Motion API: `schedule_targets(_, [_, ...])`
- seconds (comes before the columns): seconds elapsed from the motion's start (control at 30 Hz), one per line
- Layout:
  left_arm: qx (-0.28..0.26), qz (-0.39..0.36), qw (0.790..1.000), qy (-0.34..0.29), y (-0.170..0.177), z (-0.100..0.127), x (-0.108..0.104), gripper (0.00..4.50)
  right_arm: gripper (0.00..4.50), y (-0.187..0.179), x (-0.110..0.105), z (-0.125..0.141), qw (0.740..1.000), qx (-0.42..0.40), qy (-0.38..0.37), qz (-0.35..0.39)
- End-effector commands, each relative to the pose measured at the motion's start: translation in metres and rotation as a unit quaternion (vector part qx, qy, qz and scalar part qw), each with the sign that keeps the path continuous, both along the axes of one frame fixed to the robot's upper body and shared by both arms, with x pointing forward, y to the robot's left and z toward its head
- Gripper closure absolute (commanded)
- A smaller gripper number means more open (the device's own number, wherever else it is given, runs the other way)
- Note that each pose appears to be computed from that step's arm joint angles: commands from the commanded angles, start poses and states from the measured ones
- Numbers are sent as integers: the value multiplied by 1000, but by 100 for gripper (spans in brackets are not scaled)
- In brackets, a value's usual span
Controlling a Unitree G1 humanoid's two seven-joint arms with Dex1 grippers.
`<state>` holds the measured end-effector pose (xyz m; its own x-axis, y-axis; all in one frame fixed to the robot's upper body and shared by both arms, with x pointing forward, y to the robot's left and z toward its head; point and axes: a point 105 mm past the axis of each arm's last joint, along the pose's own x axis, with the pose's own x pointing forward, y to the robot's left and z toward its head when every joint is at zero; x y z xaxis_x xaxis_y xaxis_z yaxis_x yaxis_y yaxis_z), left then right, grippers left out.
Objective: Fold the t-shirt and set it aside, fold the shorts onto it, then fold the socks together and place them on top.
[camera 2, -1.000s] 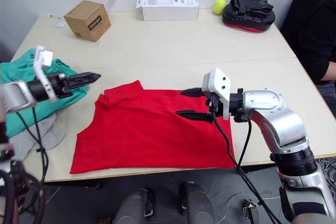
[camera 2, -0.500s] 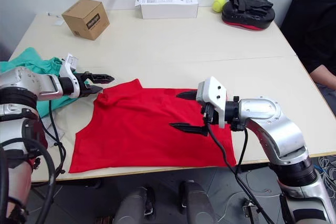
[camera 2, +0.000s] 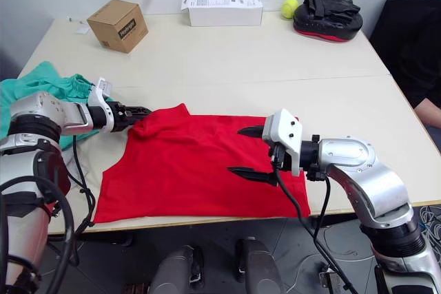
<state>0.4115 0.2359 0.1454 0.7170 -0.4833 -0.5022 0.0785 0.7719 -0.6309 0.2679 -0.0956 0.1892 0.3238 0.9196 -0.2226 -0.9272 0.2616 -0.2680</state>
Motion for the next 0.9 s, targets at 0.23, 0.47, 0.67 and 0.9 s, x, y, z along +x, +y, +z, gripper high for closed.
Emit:
schedule_targets(0.23, [-19, -5, 999, -38, 0, 13, 5, 447, 0, -10, -1, 7, 999, -2, -30, -16])
schedule_targets(0.47, [29, -56, 995, -79, 8, 31, 2, 447, 0, -31, 24, -8, 996, -32, -24, -77])
schedule_targets(0.67, [38, -133, 979, -148, -3, 57, 1, 447, 0, -48, 46, -17, 991, -49, -9, -120])
schedule_targets(0.9, [18, -226, 940, -255, -36, 101, -1, 447, 0, -76, 91, -21, 971, -37, 62, -229])
